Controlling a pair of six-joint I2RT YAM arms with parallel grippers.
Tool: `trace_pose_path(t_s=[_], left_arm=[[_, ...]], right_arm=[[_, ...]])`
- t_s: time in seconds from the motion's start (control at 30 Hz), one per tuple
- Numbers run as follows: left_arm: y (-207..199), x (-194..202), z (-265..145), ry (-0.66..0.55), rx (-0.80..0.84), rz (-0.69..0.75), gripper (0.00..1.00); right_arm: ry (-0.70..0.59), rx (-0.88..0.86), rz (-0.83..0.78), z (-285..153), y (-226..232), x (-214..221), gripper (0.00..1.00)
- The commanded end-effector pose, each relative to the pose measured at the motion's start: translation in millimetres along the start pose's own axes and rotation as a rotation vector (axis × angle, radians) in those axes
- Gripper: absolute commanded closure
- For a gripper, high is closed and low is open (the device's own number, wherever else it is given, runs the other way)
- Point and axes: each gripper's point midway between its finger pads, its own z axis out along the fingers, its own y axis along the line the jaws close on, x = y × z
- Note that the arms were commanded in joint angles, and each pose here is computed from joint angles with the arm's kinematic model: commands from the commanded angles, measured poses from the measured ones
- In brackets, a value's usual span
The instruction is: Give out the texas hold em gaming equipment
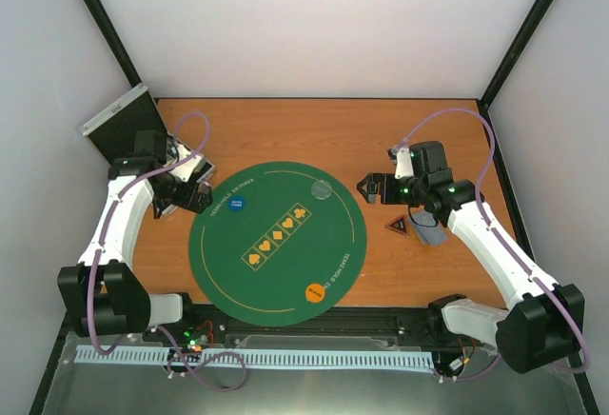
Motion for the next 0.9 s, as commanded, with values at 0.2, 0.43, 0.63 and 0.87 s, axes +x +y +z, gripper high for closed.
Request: trace_pose_path(t_s=[0.2, 0.43, 0.63, 0.87], left_arm=[[62.4, 19.1, -5.5, 0.075, -0.118, -0.134, 0.00], [130.6, 20.6, -1.2, 0.025, -0.177, -0.136, 0.00], [196.9, 25.1, 11.4, 0.040, -0.304, -0.157, 0.01], [225.6, 10.4, 26.4, -0.013, -0.384, -0.028, 0.24]], right_arm=[[-0.006, -0.005, -0.046, 11.6, -2.7, -5.5, 0.00], [0.027, -0.150, -0.055, 29.6, 15.6, -2.8, 0.00], [0.001, -0.310, -0.114, 34.4, 59.8, -30.5, 0.00], [0.007, -0.300, -0.215, 52.9, 117.5, -73.7, 0.00]])
